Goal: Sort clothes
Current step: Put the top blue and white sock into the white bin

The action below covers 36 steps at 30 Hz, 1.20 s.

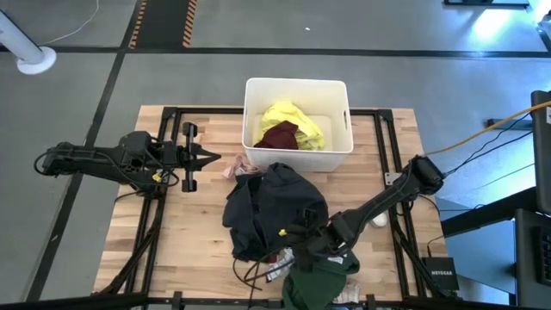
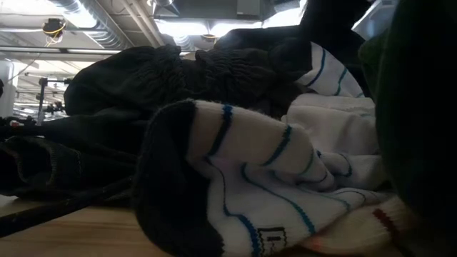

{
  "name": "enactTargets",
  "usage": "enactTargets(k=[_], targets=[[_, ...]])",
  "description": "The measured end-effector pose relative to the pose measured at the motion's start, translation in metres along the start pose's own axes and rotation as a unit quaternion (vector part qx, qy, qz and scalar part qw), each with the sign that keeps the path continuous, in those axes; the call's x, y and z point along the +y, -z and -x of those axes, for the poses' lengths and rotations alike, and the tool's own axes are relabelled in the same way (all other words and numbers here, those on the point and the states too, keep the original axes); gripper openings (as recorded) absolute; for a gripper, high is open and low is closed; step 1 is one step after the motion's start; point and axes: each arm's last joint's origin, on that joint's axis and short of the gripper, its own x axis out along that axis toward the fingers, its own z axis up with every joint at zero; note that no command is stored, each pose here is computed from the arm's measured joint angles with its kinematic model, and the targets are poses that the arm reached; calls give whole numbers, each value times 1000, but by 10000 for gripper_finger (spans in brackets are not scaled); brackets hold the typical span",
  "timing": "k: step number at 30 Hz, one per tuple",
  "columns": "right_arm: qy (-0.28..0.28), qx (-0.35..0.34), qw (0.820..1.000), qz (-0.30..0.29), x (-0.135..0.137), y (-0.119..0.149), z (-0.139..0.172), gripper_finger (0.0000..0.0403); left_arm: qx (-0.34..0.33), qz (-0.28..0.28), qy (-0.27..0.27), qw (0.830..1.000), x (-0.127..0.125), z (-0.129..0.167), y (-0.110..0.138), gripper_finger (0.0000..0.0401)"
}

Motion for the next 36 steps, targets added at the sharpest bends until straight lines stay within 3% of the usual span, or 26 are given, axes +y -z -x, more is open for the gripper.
enactTargets(k=[7,10,13,15,19,22,29,36], targets=[[8,22,1000,7,-2,1,-24,166,1,0,0,1000,0,0,0,0],[9,16,1000,5,-3,-3,-22,117,1,0,0,1000,0,0,0,0],[10,9,1000,16,-1,-10,-14,38,0,-4,0,1000,0,0,0,0],[8,-7,1000,25,2,-18,-6,17,0,-4,0,1000,0,0,0,0],[36,-40,998,26,5,-38,19,33,1,-4,1,1000,0,-1,1,0],[69,-71,994,43,4,-54,46,21,5,-5,6,1000,-1,-4,2,0],[154,-175,971,52,-8,-94,113,24,25,-12,17,999,-6,-15,11,0],[176,-233,955,58,-29,-124,153,10,31,-4,21,999,-12,-34,21,0]])
